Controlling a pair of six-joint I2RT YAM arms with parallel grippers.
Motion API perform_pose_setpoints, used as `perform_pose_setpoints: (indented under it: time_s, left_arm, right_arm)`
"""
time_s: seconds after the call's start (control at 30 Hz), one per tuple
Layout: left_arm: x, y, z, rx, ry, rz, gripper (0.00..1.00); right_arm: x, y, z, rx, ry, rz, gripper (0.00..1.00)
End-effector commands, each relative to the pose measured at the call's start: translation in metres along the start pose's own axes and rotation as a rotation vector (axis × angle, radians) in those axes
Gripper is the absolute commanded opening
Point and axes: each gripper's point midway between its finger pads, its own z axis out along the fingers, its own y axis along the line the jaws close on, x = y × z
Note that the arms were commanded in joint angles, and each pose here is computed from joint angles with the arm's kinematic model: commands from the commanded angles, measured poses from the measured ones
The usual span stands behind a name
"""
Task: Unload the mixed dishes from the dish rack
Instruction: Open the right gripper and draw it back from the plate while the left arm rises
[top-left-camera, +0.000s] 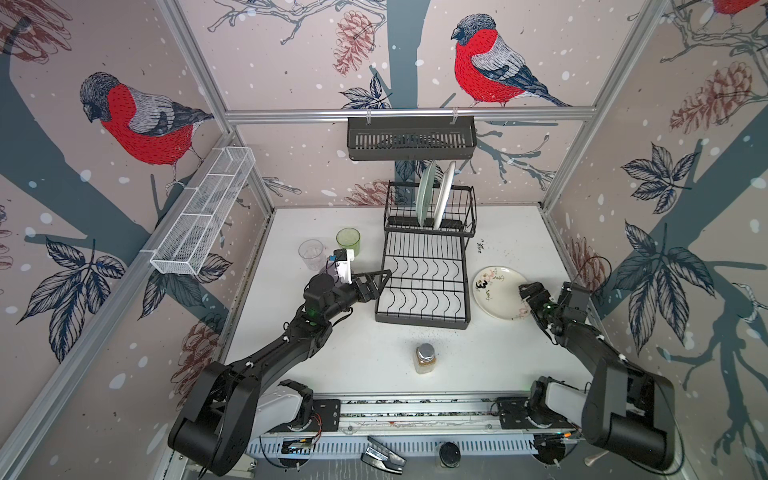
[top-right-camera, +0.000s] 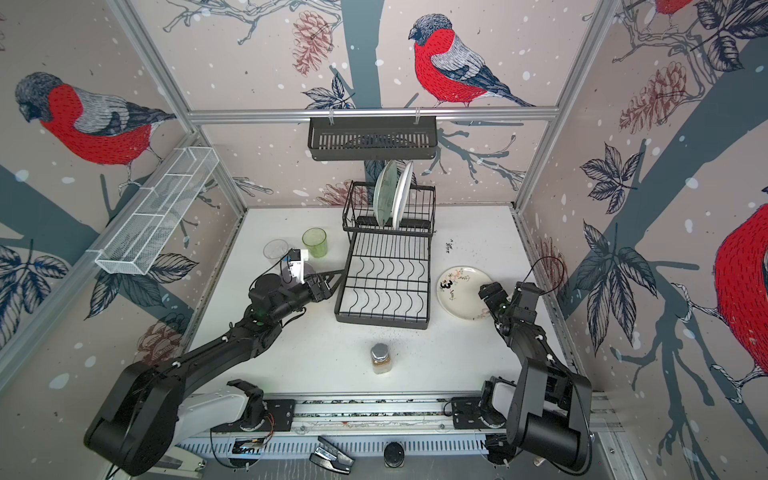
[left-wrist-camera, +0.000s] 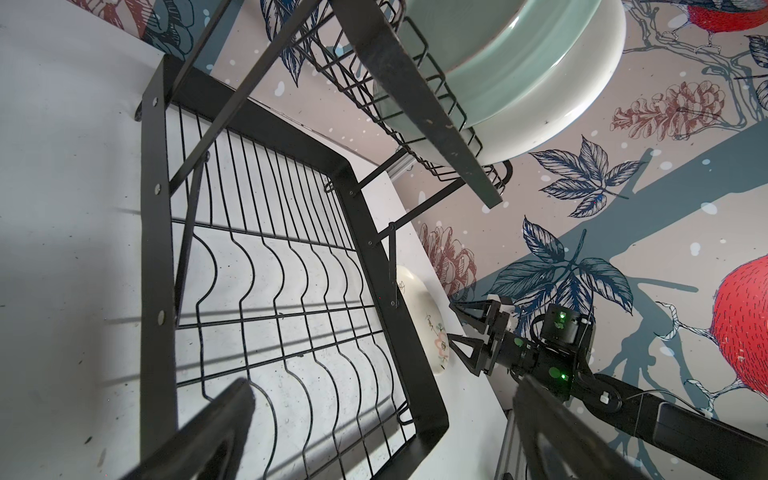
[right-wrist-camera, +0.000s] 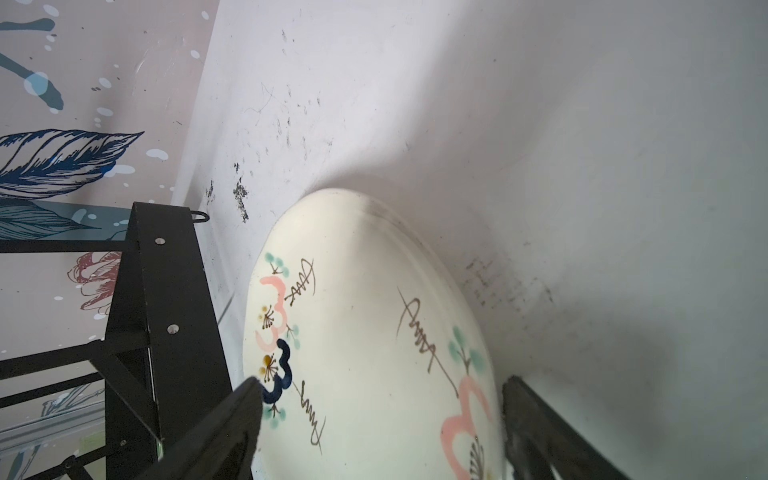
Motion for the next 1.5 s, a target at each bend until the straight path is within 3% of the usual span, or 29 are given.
perform_pose_setpoints:
  time_s: [0.0, 0.33, 0.53, 0.7, 1.1, 1.47]
  left_arm:
    - [-0.007, -0.005, 0.000, 0.019, -0.027, 0.037, 0.98]
    - [-0.007, -0.003, -0.004, 0.009, -0.046, 0.058, 0.98]
    - [-0.007, 0.034, -0.008, -0.173, -0.080, 0.089, 0.98]
    - [-0.004, 0.025, -0.008, -0.115, -0.074, 0.073, 0.98]
    - [-0.013, 0.015, -0.017, -0.118, -0.102, 0.084, 0.98]
    - [-0.034, 0.012, -0.040, -0.224, -0.194, 0.154, 0.98]
  right_arm:
    - [-0.009, 0.004, -0.001, 0.006, -0.040, -0.036, 0.95]
    - [-0.016, 0.021, -0.018, -0.009, -0.123, -0.096, 1.00]
    - [-0.012, 0.046, -0.022, -0.045, -0.127, -0.187, 1.00]
    - [0.001, 0.069, -0.022, -0.138, -0.105, -0.216, 1.00]
    - [0.035, 0.125, -0.033, -0.277, -0.073, -0.370, 1.00]
    - [0.059, 0.139, -0.032, -0.315, -0.031, -0.456, 1.00]
